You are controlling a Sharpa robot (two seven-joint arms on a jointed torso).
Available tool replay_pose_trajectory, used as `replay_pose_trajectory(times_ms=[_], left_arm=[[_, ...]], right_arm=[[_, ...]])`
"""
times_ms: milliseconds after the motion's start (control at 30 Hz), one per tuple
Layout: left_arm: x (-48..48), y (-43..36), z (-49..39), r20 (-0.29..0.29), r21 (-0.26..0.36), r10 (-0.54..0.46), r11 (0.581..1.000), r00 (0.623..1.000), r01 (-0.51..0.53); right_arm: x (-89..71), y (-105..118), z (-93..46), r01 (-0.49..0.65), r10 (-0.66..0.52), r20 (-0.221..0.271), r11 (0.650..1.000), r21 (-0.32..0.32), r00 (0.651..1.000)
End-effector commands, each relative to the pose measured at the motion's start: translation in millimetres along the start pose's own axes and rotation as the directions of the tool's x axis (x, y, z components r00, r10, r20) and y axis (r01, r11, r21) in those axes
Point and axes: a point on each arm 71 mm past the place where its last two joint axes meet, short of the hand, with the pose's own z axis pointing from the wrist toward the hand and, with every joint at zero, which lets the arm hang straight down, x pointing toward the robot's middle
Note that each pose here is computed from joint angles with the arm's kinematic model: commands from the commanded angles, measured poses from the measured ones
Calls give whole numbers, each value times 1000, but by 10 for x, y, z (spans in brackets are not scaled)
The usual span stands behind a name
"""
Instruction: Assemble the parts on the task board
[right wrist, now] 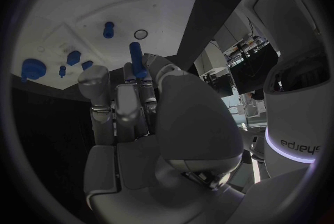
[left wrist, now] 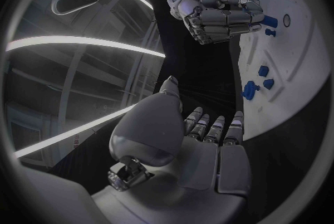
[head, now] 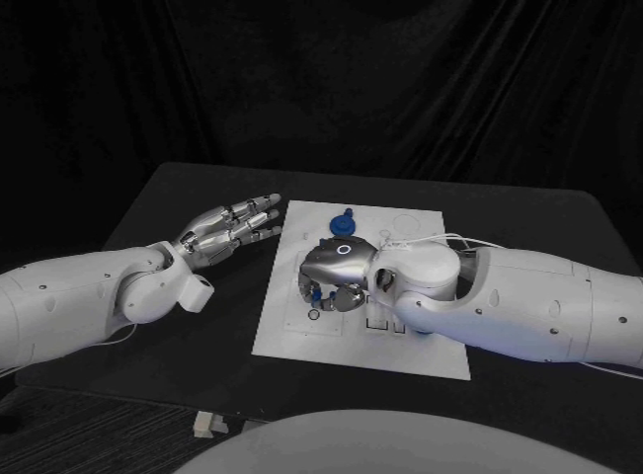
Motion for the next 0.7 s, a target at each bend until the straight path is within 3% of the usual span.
replay_pose_trajectory(times_ms=[33, 367, 700], left_arm=[[19, -3, 17, -3, 18, -11, 1000, 1000, 11], [36, 6, 33, -9, 15, -15, 1000, 1000, 15], [57, 19, 52, -18, 14, -20, 1000, 1000, 20]], right_arm=[[68, 18, 11, 5, -5, -34, 1000, -12, 999], [196, 12, 26, -17, 17, -30, 1000, -5, 999], [224, -7, 23, -23, 23, -7, 1000, -1, 1000]])
